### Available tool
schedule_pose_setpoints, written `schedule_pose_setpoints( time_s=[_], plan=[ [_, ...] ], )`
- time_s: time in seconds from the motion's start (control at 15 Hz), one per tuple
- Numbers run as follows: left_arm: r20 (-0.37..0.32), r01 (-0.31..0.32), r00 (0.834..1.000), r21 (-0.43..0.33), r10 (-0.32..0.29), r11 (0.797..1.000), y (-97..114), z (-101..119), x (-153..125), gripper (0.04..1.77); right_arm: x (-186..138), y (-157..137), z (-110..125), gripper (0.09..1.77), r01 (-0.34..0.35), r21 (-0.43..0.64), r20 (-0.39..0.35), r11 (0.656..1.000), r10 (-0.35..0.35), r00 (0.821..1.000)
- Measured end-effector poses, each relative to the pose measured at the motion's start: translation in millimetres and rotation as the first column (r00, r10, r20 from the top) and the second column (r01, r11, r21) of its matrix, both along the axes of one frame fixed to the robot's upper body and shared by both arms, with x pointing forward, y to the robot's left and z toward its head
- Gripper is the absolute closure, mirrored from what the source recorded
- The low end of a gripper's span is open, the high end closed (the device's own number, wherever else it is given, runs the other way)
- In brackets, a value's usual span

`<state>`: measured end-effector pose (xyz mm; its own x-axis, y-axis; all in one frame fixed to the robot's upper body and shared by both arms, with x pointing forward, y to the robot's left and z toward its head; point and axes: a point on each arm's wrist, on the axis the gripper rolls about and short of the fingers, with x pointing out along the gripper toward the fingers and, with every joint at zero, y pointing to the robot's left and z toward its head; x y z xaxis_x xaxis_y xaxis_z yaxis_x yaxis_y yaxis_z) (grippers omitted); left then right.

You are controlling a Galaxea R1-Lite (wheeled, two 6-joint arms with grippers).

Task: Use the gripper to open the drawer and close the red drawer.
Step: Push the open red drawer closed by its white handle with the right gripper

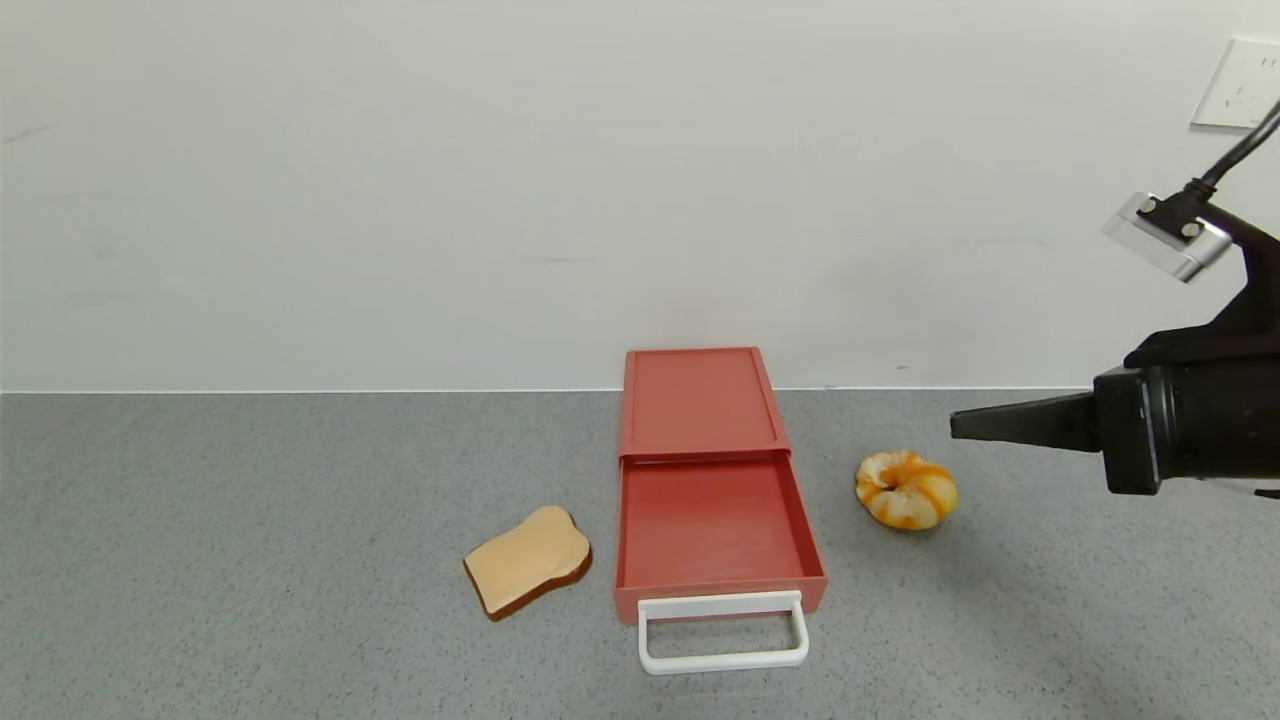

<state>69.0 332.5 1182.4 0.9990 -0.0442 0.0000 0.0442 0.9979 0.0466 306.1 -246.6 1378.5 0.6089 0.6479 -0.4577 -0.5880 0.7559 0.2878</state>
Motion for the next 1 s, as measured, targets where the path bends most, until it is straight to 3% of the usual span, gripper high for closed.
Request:
schedule_pose_setpoints(
  time_s=[0.27,0.47,0.8,1.0],
  plan=[
    [0.000,0.000,1.000,0.001,0.000,1.000,0.0,0.0,0.0,0.09,9.4,17.3,9.1,1.74,0.036,-0.108,-0.070,0.994,-0.044,0.997],
    [-0.001,0.000,1.000,0.002,0.000,1.000,0.0,-0.1,0.0,0.09,16.6,43.3,-0.7,1.74,0.033,-0.222,-0.136,0.974,-0.065,0.989],
    [-0.002,0.000,1.000,0.002,0.000,1.000,0.0,-0.2,0.0,0.09,24.0,86.3,-22.6,1.74,-0.005,-0.300,-0.317,0.954,-0.095,0.944],
    [-0.002,0.001,1.000,0.002,-0.001,1.000,0.0,-0.2,0.0,0.09,27.5,108.3,-36.0,1.74,-0.013,-0.320,-0.384,0.947,-0.117,0.916]
  ],
)
